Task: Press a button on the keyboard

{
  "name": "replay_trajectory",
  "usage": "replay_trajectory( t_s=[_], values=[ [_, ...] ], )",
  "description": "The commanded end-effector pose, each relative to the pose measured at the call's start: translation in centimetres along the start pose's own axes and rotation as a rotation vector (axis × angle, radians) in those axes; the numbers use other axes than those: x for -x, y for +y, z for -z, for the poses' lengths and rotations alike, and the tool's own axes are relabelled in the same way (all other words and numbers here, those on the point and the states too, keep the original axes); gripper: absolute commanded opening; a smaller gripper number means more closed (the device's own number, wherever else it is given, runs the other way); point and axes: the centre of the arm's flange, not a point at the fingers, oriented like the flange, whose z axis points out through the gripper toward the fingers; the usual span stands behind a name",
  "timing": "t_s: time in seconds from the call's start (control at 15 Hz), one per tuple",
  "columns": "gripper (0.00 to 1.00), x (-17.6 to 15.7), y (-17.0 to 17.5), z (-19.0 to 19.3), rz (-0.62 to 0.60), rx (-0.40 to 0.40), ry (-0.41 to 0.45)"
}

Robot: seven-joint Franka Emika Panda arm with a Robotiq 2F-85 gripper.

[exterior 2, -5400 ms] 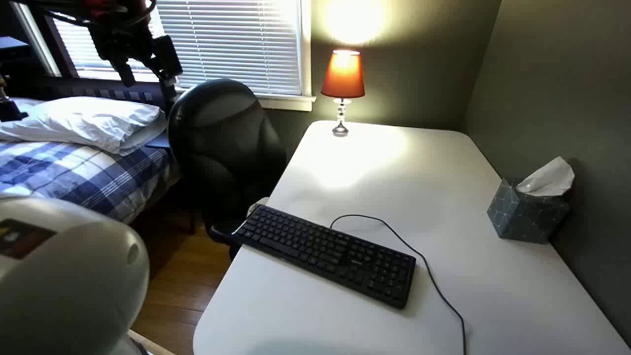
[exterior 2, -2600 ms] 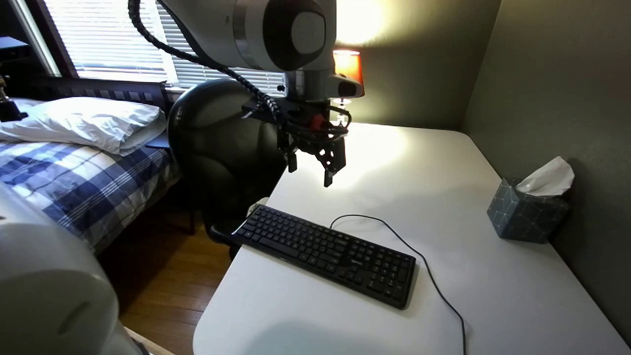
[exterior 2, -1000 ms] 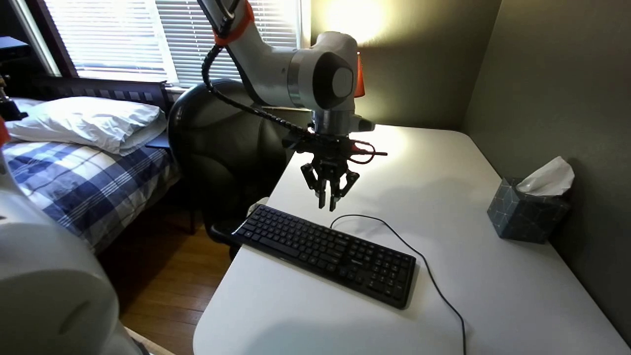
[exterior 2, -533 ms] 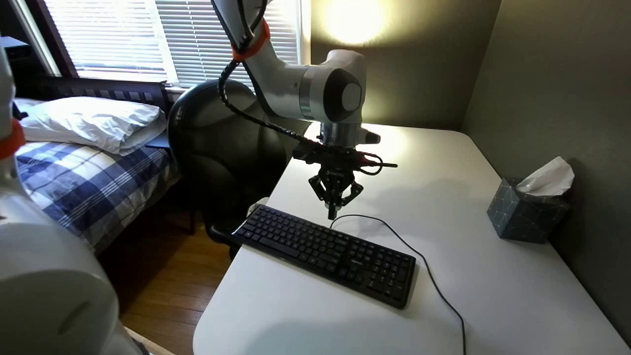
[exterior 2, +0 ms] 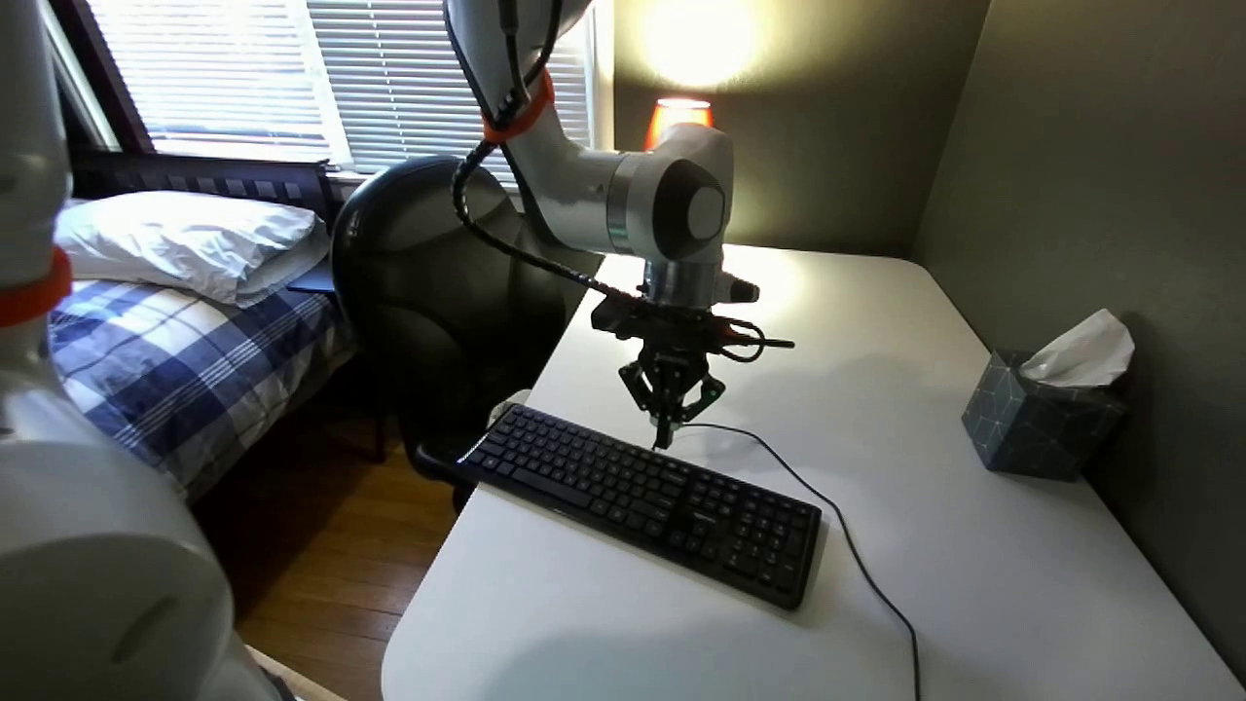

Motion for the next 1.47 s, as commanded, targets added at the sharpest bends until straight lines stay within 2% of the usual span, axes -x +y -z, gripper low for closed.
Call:
replay_trajectory(
  t_s=[0.0, 1.4],
  values=[
    [0.00, -1.0, 0.4, -1.1, 0.020, 0.002, -0.027],
    [0.00, -3.4, 0.6, -3.4, 0.054, -0.015, -0.093]
  ],
)
